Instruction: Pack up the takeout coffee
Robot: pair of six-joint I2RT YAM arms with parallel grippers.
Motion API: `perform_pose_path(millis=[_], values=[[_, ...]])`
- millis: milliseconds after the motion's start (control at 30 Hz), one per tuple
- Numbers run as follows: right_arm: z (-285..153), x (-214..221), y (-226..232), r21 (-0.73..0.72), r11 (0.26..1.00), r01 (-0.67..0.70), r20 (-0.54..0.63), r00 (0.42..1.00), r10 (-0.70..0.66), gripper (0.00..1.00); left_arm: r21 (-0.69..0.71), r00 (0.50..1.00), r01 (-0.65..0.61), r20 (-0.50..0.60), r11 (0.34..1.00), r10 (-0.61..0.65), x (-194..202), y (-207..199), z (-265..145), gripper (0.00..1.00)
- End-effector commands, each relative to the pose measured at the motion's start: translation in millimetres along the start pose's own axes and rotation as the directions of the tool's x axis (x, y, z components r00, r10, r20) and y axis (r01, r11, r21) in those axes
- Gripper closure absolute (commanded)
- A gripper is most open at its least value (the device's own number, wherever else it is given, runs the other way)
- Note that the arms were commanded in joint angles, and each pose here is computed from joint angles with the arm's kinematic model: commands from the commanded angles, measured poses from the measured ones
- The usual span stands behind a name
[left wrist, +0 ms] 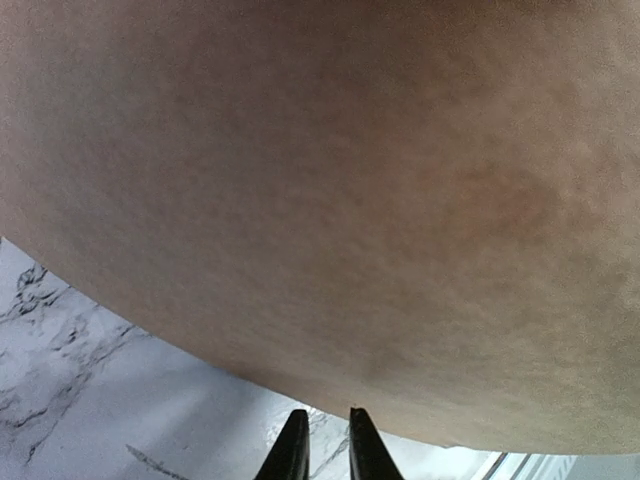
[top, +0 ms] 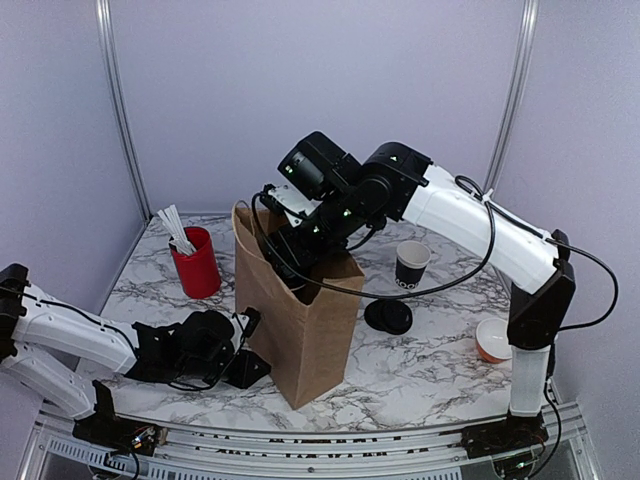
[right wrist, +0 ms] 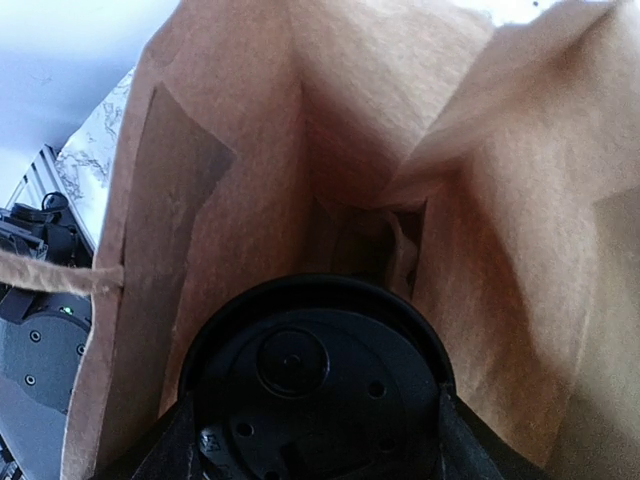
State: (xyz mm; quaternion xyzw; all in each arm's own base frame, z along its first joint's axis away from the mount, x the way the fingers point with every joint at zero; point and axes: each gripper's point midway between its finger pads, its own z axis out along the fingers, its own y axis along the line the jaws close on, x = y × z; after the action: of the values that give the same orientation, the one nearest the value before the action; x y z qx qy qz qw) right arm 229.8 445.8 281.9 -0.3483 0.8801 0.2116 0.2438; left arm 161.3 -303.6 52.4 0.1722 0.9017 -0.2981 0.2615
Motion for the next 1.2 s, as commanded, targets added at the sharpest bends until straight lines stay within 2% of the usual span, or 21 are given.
perform_pose_path(millis=[0, 467, 1167], values=[[-6.1, 3.9, -3.1, 0.034, 0.999, -0.011, 0.002, 1.0, 0.011, 0.4, 0.072, 0.999, -0.033, 0.024, 0.997, 0.032, -13.6, -21.9, 9.6, 0.86], [11.3, 30.7, -21.7, 0.106, 0.994, -0.033, -0.09, 0.995, 0.043, 0.4, 0.091, 0.998, -0.039, 0.045, 0.995, 0.035, -18.9, -26.7, 7.4, 0.86], [39.2, 57.3, -25.6, 0.124, 0.992, -0.028, -0.214, 0.975, 0.054, 0.41, 0.094, 0.997, -0.043, 0.071, 0.995, 0.037, -23.4, -23.4, -0.7, 0.86]])
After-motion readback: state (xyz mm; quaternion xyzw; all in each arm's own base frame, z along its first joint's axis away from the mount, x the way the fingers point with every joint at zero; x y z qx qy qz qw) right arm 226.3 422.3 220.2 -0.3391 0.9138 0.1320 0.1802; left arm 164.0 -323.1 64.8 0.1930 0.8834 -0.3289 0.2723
